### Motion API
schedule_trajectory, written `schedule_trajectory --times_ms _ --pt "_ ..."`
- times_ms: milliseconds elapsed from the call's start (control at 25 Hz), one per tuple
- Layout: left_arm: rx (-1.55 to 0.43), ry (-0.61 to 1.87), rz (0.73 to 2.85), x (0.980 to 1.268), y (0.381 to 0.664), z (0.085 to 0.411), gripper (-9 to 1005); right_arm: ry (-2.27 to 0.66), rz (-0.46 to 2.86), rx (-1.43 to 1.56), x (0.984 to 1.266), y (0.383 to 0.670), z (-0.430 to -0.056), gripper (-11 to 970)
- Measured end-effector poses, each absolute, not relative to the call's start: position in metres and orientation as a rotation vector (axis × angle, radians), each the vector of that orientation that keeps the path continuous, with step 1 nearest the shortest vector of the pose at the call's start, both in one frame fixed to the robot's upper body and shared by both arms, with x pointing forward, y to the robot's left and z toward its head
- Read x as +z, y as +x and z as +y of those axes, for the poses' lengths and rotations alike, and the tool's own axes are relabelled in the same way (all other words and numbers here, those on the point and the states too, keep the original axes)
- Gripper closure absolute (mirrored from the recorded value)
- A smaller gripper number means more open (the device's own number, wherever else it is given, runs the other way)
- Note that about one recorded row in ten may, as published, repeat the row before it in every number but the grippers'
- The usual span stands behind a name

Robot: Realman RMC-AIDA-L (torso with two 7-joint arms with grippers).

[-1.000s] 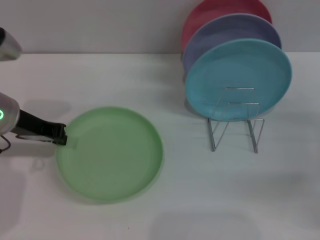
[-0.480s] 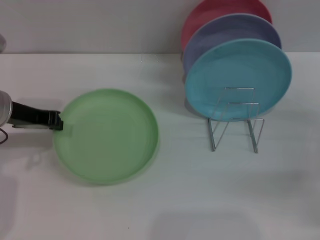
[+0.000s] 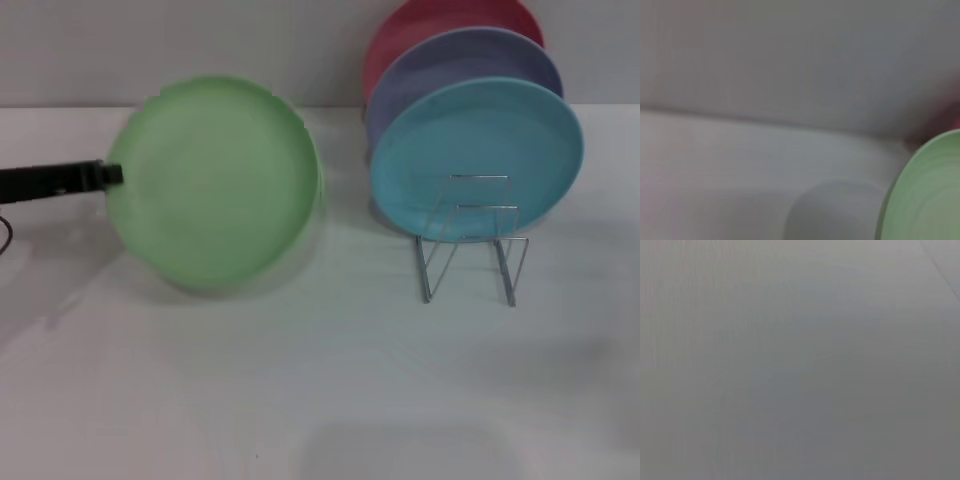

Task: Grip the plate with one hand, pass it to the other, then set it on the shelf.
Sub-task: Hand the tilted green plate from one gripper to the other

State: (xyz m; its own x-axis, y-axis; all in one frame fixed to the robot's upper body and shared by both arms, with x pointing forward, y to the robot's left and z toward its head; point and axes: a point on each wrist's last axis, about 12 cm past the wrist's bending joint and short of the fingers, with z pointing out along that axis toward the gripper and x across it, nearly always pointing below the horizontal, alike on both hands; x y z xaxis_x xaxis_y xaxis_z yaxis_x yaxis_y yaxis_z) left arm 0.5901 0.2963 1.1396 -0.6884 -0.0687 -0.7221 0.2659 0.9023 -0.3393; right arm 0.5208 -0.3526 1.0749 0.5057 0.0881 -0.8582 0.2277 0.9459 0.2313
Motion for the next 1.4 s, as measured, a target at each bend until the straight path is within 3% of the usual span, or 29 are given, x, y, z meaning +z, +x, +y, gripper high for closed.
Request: schedule_trajectory --times_ms 440,1400 --pt "-0.494 0.065 2.146 1.137 0.6 0.307 961 0.339 1.064 -0.079 1.074 0.525 -0.351 209" --pt "-0.052 0.412 1.868 1.147 0.616 0.273 962 0.348 1.117 -0.075 1.069 0.53 -0.35 209"
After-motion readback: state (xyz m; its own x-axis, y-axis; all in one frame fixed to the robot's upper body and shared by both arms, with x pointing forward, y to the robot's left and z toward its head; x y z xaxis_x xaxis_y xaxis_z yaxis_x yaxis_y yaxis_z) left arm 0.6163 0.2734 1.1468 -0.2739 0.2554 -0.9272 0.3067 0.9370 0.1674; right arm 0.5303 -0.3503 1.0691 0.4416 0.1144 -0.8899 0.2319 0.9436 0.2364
